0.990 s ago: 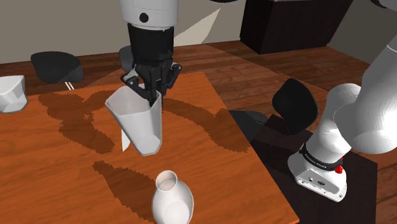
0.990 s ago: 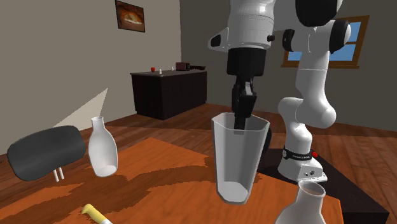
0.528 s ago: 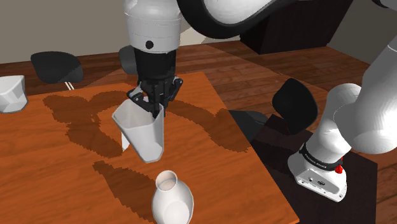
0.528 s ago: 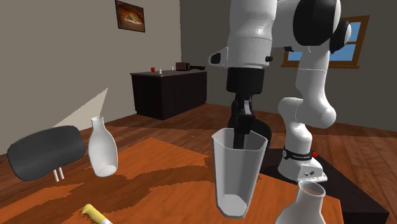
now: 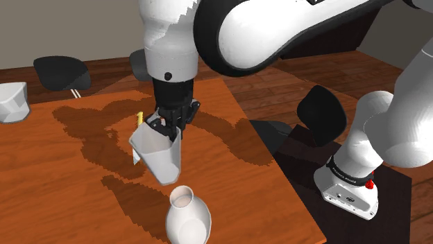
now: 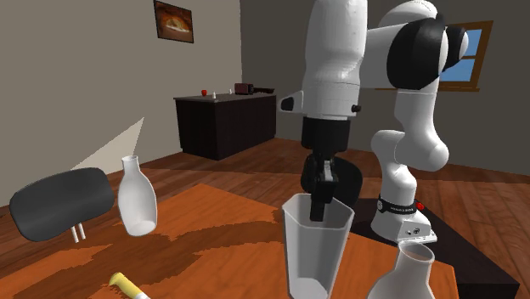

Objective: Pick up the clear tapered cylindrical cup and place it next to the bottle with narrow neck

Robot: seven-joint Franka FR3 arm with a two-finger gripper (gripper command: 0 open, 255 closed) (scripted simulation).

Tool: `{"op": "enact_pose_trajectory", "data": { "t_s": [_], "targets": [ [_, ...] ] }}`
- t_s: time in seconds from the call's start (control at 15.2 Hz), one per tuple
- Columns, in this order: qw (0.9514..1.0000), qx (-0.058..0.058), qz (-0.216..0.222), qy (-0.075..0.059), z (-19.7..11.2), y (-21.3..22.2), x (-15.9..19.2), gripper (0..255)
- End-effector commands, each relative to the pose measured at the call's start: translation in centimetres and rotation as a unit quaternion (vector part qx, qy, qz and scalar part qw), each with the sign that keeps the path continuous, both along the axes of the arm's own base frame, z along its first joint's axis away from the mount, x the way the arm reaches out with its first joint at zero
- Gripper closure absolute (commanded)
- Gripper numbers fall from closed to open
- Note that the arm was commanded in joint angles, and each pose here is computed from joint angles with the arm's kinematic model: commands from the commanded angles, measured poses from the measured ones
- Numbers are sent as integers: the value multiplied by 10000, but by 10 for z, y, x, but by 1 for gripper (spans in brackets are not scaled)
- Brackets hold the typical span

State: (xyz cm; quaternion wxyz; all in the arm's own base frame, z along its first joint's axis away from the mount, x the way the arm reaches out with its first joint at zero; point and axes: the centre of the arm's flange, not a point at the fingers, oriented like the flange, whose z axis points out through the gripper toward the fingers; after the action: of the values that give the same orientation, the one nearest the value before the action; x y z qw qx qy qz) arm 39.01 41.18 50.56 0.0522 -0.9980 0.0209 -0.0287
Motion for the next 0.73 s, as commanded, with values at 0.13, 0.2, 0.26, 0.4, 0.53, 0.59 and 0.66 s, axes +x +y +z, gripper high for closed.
{"op": "enact_pose_trajectory", "data": {
  "t_s": [0.13,0.2,0.26,0.4,0.53,0.59,0.66],
  "targets": [
    [10000,4,0,-4,-21,0,0,255],
    [10000,4,0,-4,-27,0,0,255],
    [10000,4,0,-4,-32,0,0,255],
    [10000,4,0,-4,-42,0,0,255],
    [10000,4,0,-4,-53,0,0,255],
    [10000,4,0,-4,-58,0,0,255],
    [10000,4,0,-4,-64,0,0,255]
  ]
}}
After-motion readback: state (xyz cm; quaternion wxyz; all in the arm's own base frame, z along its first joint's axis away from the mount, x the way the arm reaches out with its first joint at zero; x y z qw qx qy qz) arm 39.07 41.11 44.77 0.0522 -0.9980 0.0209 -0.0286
